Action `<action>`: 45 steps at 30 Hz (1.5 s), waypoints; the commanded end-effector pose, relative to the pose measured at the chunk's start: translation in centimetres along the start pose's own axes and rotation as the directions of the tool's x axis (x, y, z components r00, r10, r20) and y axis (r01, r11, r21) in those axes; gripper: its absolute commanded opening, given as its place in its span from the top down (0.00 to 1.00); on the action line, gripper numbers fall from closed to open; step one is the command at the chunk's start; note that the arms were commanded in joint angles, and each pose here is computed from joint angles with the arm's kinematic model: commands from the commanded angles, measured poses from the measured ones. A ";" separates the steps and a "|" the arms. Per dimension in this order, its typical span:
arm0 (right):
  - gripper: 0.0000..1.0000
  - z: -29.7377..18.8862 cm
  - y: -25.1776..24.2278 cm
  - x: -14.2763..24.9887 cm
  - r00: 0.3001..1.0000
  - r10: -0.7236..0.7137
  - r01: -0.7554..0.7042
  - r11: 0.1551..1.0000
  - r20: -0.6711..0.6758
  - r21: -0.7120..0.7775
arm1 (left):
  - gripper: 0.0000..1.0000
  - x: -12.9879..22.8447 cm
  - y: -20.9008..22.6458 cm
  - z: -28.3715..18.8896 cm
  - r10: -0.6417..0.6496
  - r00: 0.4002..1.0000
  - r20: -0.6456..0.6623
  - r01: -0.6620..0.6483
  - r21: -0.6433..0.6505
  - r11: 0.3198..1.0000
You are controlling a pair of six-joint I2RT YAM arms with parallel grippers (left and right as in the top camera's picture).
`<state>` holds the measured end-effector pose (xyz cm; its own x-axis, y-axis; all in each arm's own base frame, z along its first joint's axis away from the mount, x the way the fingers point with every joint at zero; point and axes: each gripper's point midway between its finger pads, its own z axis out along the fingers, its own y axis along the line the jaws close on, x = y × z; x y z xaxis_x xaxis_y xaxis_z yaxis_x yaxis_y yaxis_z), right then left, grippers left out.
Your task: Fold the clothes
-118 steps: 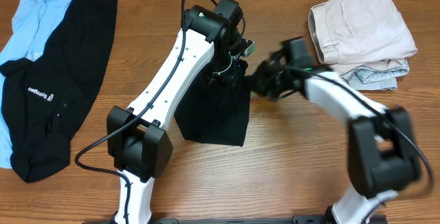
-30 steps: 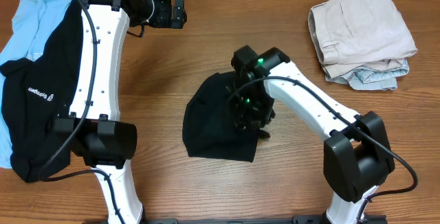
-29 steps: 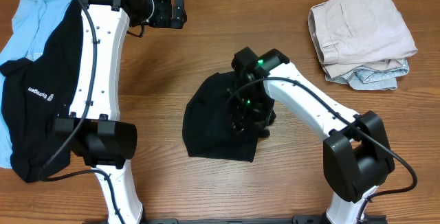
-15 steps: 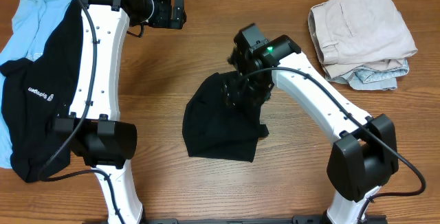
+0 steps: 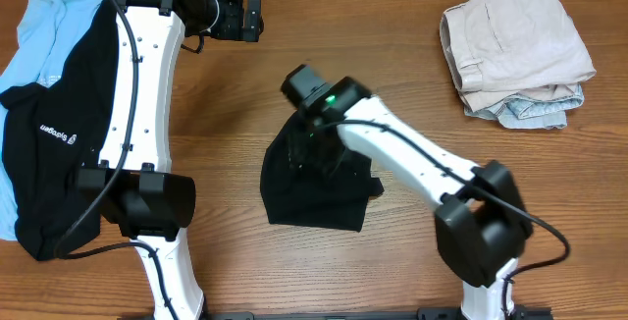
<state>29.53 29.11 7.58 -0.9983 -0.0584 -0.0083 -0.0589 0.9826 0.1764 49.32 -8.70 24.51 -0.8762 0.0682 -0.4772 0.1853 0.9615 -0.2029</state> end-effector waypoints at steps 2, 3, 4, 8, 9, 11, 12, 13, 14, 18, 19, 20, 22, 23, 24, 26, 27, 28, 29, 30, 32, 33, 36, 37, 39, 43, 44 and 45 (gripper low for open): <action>0.44 0.4 -1.2 -0.6 0.993 0.107 -0.110 0.990 0.045 0.082 | 0.00 -0.4 0.1 -0.5 0.029 0.999 0.017 -0.028 -0.016 0.999; 0.46 0.4 -1.2 -0.6 0.993 0.107 -0.111 0.990 0.044 0.083 | 0.00 -0.4 0.1 -0.5 0.029 0.999 0.017 -0.028 -0.016 0.999; 0.50 0.4 -1.2 -0.6 0.993 0.108 -0.111 0.990 0.044 0.084 | 0.00 -0.4 0.1 -0.5 0.029 0.999 0.017 -0.029 -0.016 0.999; 0.69 0.4 -1.7 -0.1 0.993 0.116 -0.118 0.988 0.026 0.104 | 0.00 -0.4 0.1 -0.5 0.029 0.999 0.017 -0.028 -0.017 0.999; 0.74 0.4 -1.9 0.1 0.992 0.126 -0.127 0.985 0.019 0.116 | 0.00 -0.4 0.1 -0.5 0.029 0.999 0.017 -0.028 -0.017 0.999; 0.87 0.3 -2.3 0.7 0.991 0.134 -0.133 0.982 0.000 0.134 | 0.00 -0.4 0.2 -0.5 0.029 0.999 0.017 -0.028 -0.023 0.999; 0.90 0.1 -2.6 1.0 0.991 0.137 -0.134 0.980 -0.011 0.146 | 0.00 -0.4 0.2 -0.5 0.029 0.999 0.017 -0.029 -0.025 0.999; 0.93 0.0 -2.8 1.3 0.990 0.140 -0.135 0.978 -0.020 0.156 | 0.00 -0.4 0.3 -0.5 0.029 0.999 0.017 -0.029 -0.029 0.999; 0.94 -0.3 -3.0 1.6 0.988 0.151 -0.144 0.976 -0.028 0.166 | 0.00 -0.4 0.4 -0.5 0.029 0.999 0.018 -0.028 -0.033 0.999; 0.96 -2.4 -3.3 3.6 0.980 0.178 -0.162 0.971 -0.085 0.175 | 0.00 -0.4 1.1 -0.5 0.028 0.999 0.017 -0.027 -0.071 0.997; 0.96 -2.8 -3.4 4.1 0.978 0.182 -0.162 0.971 -0.100 0.175 | 0.00 -0.4 1.2 -0.6 0.028 0.999 0.017 -0.027 -0.076 0.997; 0.96 -3.2 -3.5 4.6 0.976 0.186 -0.163 0.971 -0.117 0.177 | 0.00 -0.4 1.2 -0.6 0.028 0.999 0.017 -0.027 -0.079 0.996; 0.96 -4.2 -4.0 6.1 0.967 0.198 -0.166 0.967 -0.163 0.194 | 0.00 -0.4 1.3 -0.6 0.028 0.999 0.017 -0.026 -0.082 0.996; 0.96 -4.4 -4.2 6.6 0.963 0.202 -0.164 0.965 -0.179 0.207 | 0.00 -0.4 1.3 -0.6 0.028 0.999 0.017 -0.027 -0.082 0.996; 0.96 -4.6 -4.6 7.5 0.956 0.211 -0.162 0.959 -0.205 0.234 | 0.00 -0.5 1.3 -0.6 0.028 0.999 0.019 -0.027 -0.082 0.996; 0.96 -4.4 -4.9 8.3 0.950 0.218 -0.159 0.953 -0.223 0.257 | 0.00 -0.5 1.4 -0.6 0.029 0.999 0.020 -0.027 -0.088 0.996; 0.96 -4.1 -4.9 8.7 0.947 0.227 -0.163 0.949 -0.227 0.268 | 0.00 -0.5 1.5 -0.6 0.029 0.999 0.021 -0.027 -0.095 0.995; 0.96 -3.8 -4.8 9.1 0.946 0.224 -0.158 0.949 -0.236 0.272 | 0.00 -0.5 1.7 -0.5 0.029 0.999 0.021 -0.027 -0.103 0.994; 0.96 -3.5 -4.7 9.4 0.945 0.219 -0.150 0.951 -0.244 0.271 | 0.00 -0.5 1.8 -0.5 0.029 0.999 0.020 -0.027 -0.109 0.994; 0.96 -3.2 -4.5 9.8 0.943 0.214 -0.143 0.952 -0.255 0.270 | 0.00 -0.5 1.9 -0.4 0.028 0.999 0.018 -0.026 -0.116 0.993; 0.96 -2.7 -4.6 10.8 0.934 0.233 -0.152 0.945 -0.270 0.290 | 0.00 -0.5 2.1 -0.4 0.028 0.999 0.017 -0.026 -0.128 0.991; 0.96 -2.4 -4.7 11.3 0.928 0.244 -0.156 0.941 -0.281 0.302 | 0.00 -0.5 2.2 -0.4 0.029 0.999 0.016 -0.026 -0.130 0.991; 0.96 -2.1 -5.2 12.5 0.914 0.268 -0.162 0.929 -0.305 0.332 | 0.00 -0.6 2.2 -0.4 0.031 0.999 0.018 -0.029 -0.130 0.991; 0.96 -2.0 -5.2 12.9 0.908 0.275 -0.163 0.928 -0.318 0.336 | 0.00 -0.6 2.2 -0.4 0.032 0.999 0.019 -0.029 -0.130 0.991; 0.96 -1.9 -5.3 13.2 0.902 0.286 -0.170 0.924 -0.325 0.342 | 0.00 -0.7 2.2 -0.4 0.032 0.999 0.022 -0.029 -0.130 0.991; 0.96 -2.3 -4.8 12.4 0.917 0.239 -0.145 0.945 -0.319 0.293 | 0.00 -0.8 2.2 -0.4 0.034 0.999 0.028 -0.030 -0.130 0.991; 0.96 -2.7 -4.6 11.9 0.922 0.234 -0.148 0.950 -0.309 0.275 | 0.00 -0.9 2.1 -0.4 0.034 0.999 0.032 -0.030 -0.129 0.991; 0.96 -3.2 -4.4 11.3 0.926 0.235 -0.160 0.953 -0.295 0.258 | 0.00 -1.0 2.1 -0.4 0.035 0.999 0.034 -0.030 -0.129 0.991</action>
<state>17.30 22.82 7.66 -0.9203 0.1454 0.3631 0.0869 0.9811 -0.1727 49.99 -6.78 24.40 -0.8673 0.0704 -0.4928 0.1369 0.9855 -0.1001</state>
